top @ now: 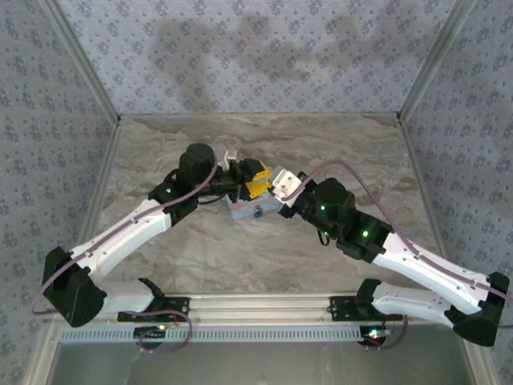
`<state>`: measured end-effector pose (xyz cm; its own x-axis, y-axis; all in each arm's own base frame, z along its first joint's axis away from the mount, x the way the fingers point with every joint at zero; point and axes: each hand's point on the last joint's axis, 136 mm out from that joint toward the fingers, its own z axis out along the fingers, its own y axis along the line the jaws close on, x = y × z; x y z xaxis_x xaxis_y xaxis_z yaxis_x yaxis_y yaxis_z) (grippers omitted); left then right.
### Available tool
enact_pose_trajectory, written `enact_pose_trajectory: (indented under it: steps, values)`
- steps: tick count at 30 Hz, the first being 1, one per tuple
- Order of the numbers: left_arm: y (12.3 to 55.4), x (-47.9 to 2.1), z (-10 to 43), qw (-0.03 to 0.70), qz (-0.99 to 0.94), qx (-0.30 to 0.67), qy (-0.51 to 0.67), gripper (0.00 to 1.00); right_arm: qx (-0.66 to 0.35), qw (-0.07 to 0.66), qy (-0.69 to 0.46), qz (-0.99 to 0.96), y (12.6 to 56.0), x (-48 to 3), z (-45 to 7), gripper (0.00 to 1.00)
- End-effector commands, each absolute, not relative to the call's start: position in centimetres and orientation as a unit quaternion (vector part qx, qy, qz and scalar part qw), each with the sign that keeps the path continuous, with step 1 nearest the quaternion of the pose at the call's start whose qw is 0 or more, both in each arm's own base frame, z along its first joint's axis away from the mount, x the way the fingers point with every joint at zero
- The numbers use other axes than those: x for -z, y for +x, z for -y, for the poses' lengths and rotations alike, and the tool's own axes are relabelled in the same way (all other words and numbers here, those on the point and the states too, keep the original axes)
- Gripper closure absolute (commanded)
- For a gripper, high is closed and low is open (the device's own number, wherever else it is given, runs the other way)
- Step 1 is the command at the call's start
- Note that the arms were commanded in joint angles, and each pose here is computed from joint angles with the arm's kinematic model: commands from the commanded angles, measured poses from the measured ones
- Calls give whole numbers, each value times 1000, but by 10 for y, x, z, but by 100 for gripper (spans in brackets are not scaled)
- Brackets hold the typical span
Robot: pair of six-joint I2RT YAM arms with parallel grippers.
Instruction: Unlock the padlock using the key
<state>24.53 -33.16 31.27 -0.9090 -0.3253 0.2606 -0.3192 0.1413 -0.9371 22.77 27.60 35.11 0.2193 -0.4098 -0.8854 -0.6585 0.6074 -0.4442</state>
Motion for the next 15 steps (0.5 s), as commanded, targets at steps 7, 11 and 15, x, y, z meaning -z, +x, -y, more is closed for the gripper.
enact_pose_trajectory:
  steps: [7,11,15]
  values:
    - [240,-333,341,-8,-738,647,-192,69,-52,665,-437,-603,233,-345,-279,100]
    - [239,-334,341,-8,-738,648,-189,79,-38,664,-443,-601,233,-340,-279,100]
    - [240,-333,342,-9,-738,648,-191,88,-44,666,-446,-596,229,-341,-280,100]
